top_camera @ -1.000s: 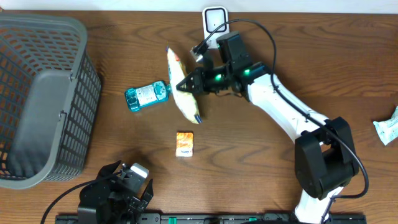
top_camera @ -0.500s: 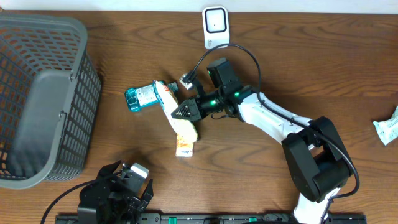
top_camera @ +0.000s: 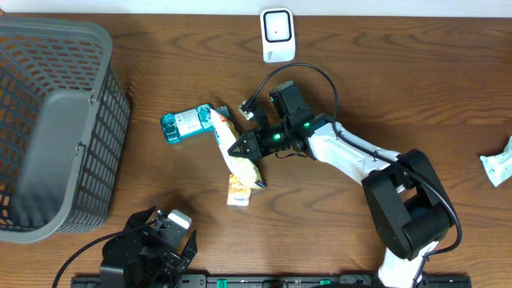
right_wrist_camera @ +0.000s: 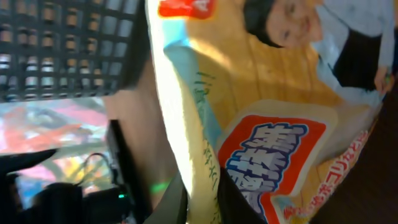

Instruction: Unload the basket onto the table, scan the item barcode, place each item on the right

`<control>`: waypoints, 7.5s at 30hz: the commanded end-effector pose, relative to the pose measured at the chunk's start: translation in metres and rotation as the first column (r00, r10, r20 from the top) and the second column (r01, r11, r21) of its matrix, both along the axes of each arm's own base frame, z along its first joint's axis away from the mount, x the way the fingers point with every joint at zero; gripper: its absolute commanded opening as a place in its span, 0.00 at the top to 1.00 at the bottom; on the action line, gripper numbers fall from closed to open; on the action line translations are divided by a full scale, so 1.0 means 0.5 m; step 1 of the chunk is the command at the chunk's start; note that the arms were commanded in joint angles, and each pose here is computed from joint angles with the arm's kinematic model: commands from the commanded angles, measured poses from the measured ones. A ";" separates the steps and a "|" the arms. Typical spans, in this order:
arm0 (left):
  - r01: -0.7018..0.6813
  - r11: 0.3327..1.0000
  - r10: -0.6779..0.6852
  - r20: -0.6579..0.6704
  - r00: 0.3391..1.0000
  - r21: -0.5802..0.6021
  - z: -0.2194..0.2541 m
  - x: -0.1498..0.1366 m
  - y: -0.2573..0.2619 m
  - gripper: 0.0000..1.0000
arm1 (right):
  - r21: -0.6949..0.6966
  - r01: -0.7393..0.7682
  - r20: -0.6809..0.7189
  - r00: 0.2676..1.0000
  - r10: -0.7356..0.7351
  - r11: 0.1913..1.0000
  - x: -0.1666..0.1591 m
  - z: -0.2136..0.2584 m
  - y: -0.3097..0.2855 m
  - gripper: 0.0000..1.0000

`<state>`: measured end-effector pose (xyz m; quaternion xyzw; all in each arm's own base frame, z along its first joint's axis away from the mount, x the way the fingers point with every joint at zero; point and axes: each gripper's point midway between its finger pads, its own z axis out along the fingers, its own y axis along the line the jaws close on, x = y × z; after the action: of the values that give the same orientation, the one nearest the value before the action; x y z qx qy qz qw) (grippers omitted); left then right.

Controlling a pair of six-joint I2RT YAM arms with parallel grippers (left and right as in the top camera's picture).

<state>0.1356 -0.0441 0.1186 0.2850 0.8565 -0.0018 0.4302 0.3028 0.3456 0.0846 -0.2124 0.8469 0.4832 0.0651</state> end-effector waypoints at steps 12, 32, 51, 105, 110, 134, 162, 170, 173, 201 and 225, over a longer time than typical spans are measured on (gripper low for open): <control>-0.006 1.000 0.006 -0.014 1.000 0.016 -0.008 -0.003 0.005 0.01 | -0.261 0.223 0.018 0.974 -0.226 0.939 0.062 -0.080 -0.095 0.99; -0.006 1.000 0.006 -0.014 1.000 0.016 -0.008 -0.003 0.005 0.01 | -0.096 0.388 -0.537 0.755 -0.376 0.917 0.079 -0.001 -0.140 0.98; -0.006 1.000 0.006 -0.014 1.000 0.016 -0.008 -0.003 0.005 0.01 | 0.293 0.156 -0.264 0.962 -0.077 0.943 0.010 0.026 -0.092 0.99; -0.006 1.000 0.006 -0.014 1.000 0.016 -0.008 -0.003 0.005 0.01 | -0.193 0.336 0.008 0.940 -0.341 0.922 0.044 -0.193 -0.239 0.24; -0.006 1.000 0.006 -0.014 1.000 0.016 -0.008 -0.003 0.005 0.01 | -0.225 0.352 -0.005 0.932 -0.362 0.909 0.044 -0.200 -0.246 0.99; -0.006 1.000 0.006 -0.014 1.000 0.016 -0.008 -0.003 0.005 0.01 | -0.521 0.686 0.227 0.685 -0.692 0.508 -0.024 -0.004 -0.456 0.99; -0.006 1.000 0.006 -0.014 1.000 0.016 -0.008 -0.003 0.005 0.01 | -0.687 0.653 0.131 0.543 -0.830 0.319 -0.159 0.015 -0.574 0.01; -0.006 1.000 0.006 -0.014 1.000 0.016 -0.008 -0.003 0.005 0.01 | -0.499 0.835 0.255 0.397 -0.882 0.231 -0.166 -0.003 -0.613 0.01; -0.006 1.000 0.006 -0.014 1.000 0.016 -0.008 -0.003 0.005 0.01 | -0.390 0.845 0.237 0.476 -0.847 0.365 -0.123 -0.036 -0.567 0.01; -0.006 1.000 0.006 -0.014 1.000 0.016 -0.008 -0.003 0.005 0.01 | -0.659 0.502 -0.119 0.666 -0.737 0.560 -0.174 -0.316 -0.488 0.36; -0.006 1.000 0.006 -0.014 1.000 0.016 -0.008 -0.003 0.005 0.01 | 0.102 0.728 0.239 0.643 -0.727 0.678 -0.039 0.172 -0.455 0.99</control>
<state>0.1352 -0.0445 0.1181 0.2856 0.8569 -0.0030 0.4291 0.2807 0.1352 0.1284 0.0529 0.8662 0.4093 0.2817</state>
